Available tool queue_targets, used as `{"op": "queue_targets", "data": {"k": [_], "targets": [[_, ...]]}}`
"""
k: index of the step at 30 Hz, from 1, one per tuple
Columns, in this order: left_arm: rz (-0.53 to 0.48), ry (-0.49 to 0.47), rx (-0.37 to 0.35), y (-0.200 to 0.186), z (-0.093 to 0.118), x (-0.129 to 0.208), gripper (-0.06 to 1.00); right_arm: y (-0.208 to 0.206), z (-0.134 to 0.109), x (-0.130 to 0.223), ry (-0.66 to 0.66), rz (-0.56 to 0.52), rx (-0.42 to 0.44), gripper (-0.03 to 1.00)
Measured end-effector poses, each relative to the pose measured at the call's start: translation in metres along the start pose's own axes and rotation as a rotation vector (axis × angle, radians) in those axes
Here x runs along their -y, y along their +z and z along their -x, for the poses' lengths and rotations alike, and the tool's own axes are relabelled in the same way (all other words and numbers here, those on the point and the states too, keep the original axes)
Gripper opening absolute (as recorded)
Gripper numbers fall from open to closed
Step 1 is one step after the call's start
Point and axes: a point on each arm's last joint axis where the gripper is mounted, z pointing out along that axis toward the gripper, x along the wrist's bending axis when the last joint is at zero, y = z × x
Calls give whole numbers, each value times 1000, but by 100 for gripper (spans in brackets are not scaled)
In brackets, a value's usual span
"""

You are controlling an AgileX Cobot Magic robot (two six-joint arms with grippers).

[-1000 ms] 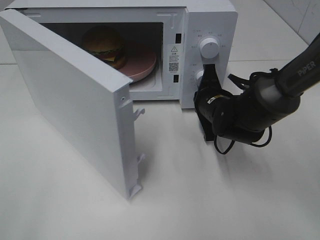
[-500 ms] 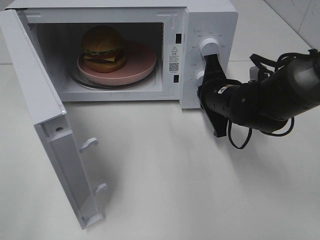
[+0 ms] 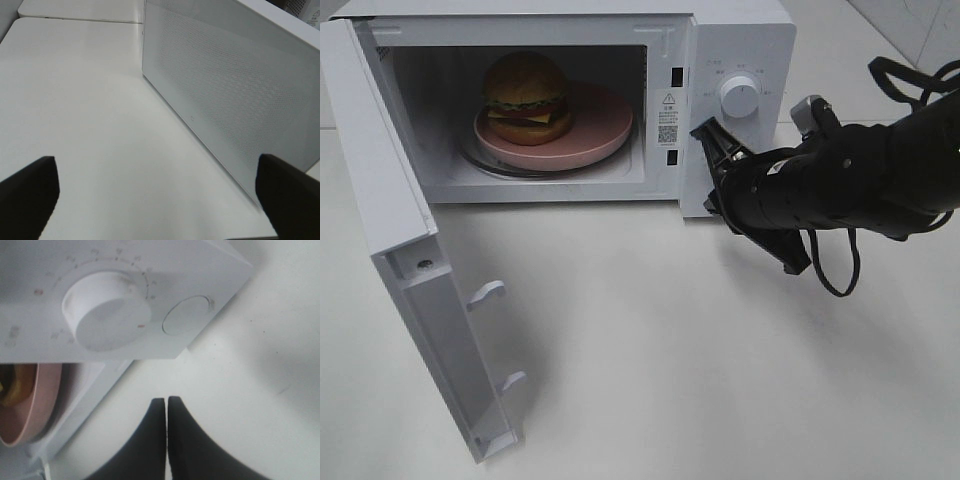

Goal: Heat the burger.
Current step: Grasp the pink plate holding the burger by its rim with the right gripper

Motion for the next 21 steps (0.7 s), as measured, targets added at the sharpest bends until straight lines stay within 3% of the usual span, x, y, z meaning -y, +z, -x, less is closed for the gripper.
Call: {"op": "queue_targets", "data": {"k": [9,16,21], "targets": [[0,0,0,0,0,0,99,-24,-6,7,-387,-163,28,0],[0,0,0,0,0,0,99,-36,-10,10,-581,-281,45,0],[0,0,0,0,0,0,99,-45,-22,10,-815,-428,62,0]]}}
